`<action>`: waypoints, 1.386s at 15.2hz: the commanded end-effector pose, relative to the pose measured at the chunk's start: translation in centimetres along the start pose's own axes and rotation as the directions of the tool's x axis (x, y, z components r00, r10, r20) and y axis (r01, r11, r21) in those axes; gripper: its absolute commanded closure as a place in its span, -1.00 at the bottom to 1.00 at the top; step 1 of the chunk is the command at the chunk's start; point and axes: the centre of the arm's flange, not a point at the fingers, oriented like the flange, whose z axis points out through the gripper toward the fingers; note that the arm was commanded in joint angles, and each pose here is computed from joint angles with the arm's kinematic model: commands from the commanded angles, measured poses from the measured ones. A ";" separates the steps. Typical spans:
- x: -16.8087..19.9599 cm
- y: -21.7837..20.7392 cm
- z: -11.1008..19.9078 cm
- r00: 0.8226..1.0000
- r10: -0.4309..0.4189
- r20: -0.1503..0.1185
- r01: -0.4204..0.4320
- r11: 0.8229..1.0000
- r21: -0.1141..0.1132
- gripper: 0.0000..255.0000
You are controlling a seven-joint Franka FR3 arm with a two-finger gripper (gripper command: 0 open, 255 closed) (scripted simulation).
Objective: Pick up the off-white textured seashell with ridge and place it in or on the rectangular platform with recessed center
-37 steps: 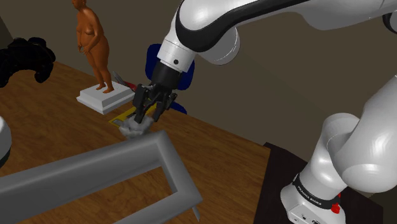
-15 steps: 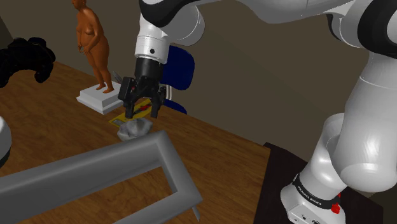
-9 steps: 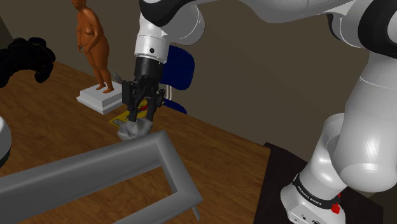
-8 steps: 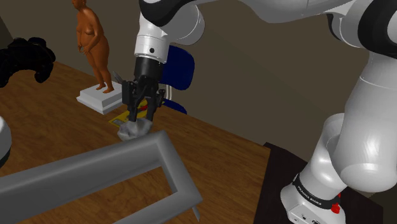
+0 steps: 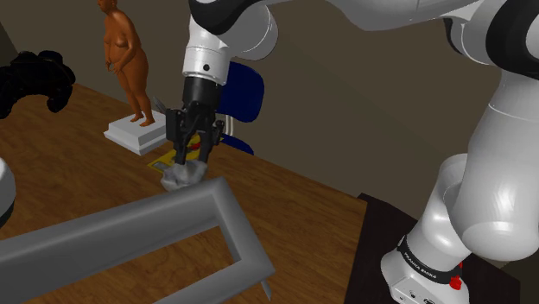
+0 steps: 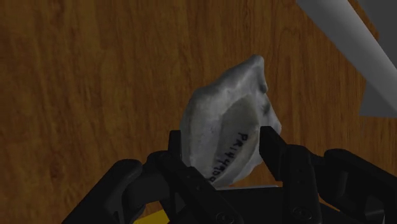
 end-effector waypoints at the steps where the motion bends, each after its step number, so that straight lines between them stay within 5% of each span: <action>1: -0.1 -0.3 -0.6 1.000 0.001 0.002 -0.001 1.000 -0.001 1.00; 11: -0.9 -2.6 -4.2 1.000 0.001 0.001 -0.001 1.000 0.000 1.00; 12: -0.9 -2.6 -4.2 1.000 0.001 0.001 -0.001 1.000 0.000 -1.00; 16: -7.0 -2.9 0.8 0.971 -0.098 -0.218 0.097 0.995 -0.016 -1.00; 17: -7.6 -2.9 1.4 0.964 -0.109 -0.242 0.108 0.994 -0.019 -1.00; 21: -7.1 -2.9 3.5 0.964 -0.109 -0.242 0.108 0.994 -0.019 -1.00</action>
